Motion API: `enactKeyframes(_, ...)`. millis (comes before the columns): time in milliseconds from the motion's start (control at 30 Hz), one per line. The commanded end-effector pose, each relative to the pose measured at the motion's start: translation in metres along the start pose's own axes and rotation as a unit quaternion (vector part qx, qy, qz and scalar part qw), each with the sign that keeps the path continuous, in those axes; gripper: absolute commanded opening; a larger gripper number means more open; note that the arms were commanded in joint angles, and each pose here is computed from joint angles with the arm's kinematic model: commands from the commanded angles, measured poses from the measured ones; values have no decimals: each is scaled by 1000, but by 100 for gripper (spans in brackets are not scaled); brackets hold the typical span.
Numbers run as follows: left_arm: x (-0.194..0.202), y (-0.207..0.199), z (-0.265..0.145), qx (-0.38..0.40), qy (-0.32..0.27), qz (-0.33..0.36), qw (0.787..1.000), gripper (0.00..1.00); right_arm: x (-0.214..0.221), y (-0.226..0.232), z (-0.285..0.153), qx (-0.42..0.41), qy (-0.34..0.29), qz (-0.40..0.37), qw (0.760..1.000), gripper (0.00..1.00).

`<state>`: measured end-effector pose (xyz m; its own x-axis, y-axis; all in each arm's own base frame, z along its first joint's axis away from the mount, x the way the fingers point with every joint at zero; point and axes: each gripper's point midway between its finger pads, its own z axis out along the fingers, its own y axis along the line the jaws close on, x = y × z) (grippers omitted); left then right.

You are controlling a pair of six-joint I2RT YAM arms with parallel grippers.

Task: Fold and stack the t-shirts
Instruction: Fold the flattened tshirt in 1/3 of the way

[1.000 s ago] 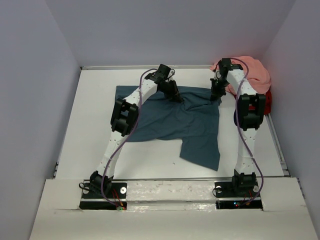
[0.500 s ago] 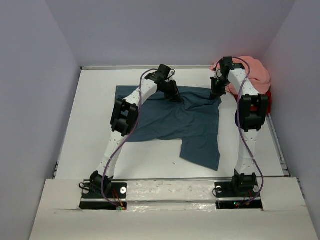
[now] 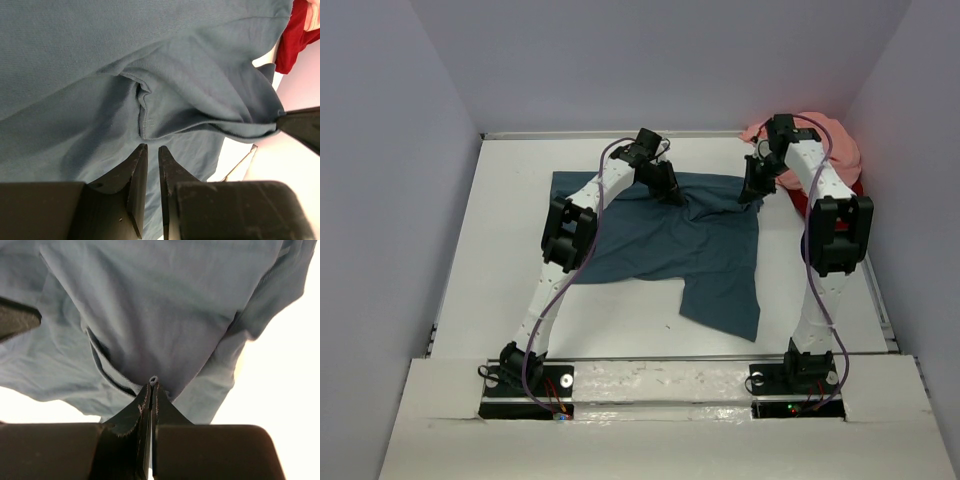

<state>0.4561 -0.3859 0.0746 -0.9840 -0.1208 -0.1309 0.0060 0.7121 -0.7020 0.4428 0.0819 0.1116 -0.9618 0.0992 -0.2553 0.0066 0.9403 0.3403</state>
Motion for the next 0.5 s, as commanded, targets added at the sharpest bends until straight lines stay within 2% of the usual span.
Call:
enactKeyframes(0,2,-11,-7,17,8,13,1000,25,6,11,-12,-15,-8,-2,1000,0)
enactKeyframes(267,1,-12,-10,16,6,14,1000,25,50,-6,13,5,60,30,998,0)
enactKeyframes(333,2,-12,-10,15,6,15,1000,25,59,-12,20,13,76,35,996,3)
enactKeyframes(367,2,-11,-9,13,7,14,1000,25,61,-14,22,17,80,38,996,9)
enactKeyframes(400,3,-10,-9,12,8,13,1000,25,62,-15,24,20,82,39,996,23)
enactKeyframes(467,2,-12,-10,14,7,15,1000,25,63,-20,28,31,89,41,995,36)
